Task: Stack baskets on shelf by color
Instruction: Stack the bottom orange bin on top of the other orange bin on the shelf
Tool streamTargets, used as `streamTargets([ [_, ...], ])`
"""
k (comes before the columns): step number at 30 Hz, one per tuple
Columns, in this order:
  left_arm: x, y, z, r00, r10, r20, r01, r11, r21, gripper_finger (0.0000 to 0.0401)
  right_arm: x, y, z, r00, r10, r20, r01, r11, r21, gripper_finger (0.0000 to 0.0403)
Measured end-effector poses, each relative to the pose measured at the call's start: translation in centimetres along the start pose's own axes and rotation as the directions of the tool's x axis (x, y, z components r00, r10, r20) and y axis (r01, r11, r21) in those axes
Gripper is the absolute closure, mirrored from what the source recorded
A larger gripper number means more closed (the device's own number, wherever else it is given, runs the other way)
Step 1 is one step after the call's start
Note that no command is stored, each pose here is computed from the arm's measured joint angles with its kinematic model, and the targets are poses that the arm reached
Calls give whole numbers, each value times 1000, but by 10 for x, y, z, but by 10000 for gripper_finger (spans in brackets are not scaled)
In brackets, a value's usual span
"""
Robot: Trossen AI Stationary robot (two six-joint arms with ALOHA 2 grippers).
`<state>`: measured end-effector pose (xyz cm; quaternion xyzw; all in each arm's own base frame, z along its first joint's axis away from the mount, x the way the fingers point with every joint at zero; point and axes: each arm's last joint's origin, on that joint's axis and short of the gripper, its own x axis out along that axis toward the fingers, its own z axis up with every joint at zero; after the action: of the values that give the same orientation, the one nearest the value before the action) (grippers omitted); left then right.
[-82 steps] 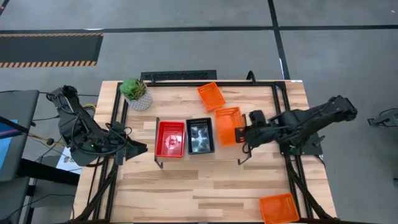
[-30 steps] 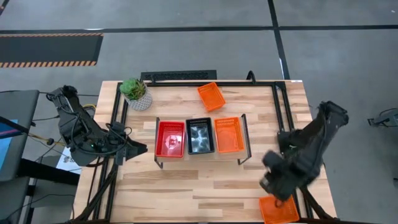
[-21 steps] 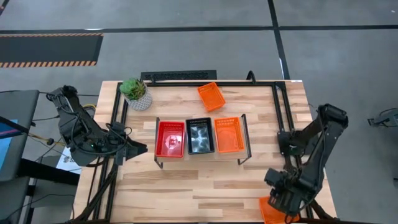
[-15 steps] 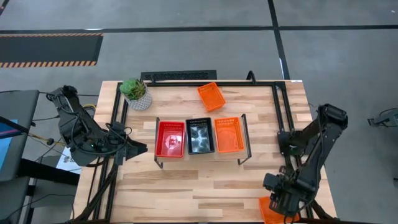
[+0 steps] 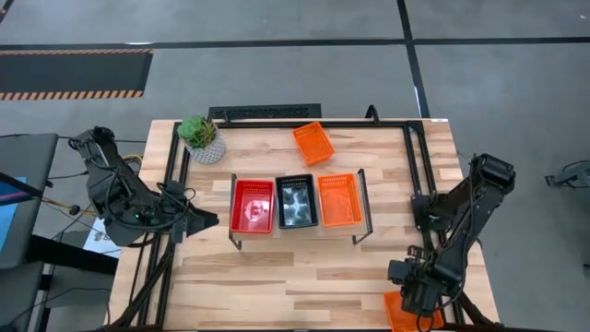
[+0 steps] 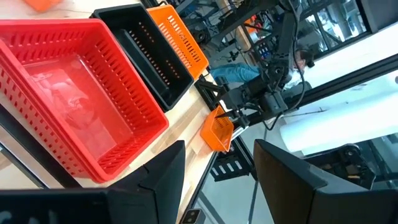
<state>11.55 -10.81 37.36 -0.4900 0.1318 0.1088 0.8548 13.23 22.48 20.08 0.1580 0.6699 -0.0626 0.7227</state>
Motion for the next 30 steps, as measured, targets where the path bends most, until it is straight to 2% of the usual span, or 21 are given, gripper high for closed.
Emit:
streamTargets([
  [10,2,0,-2,1000,10,25,-10,1000,-7,223,0,2,-2,1000,19,-23,-22,992,-128,177],
  [17,6,-1,-6,999,23,26,-23,1000,8,223,0,4,-10,999,24,-41,-31,986,-165,178],
  [24,8,-1,-8,999,29,34,-29,999,13,223,19,9,-17,993,-36,-108,14,979,-202,178],
  [27,8,-1,-8,999,30,46,-30,999,11,223,31,10,-18,984,-80,-156,47,977,-206,193],
  [30,8,-1,-8,998,29,48,-30,1000,9,223,38,12,-18,980,-91,-178,54,978,-203,241],
])
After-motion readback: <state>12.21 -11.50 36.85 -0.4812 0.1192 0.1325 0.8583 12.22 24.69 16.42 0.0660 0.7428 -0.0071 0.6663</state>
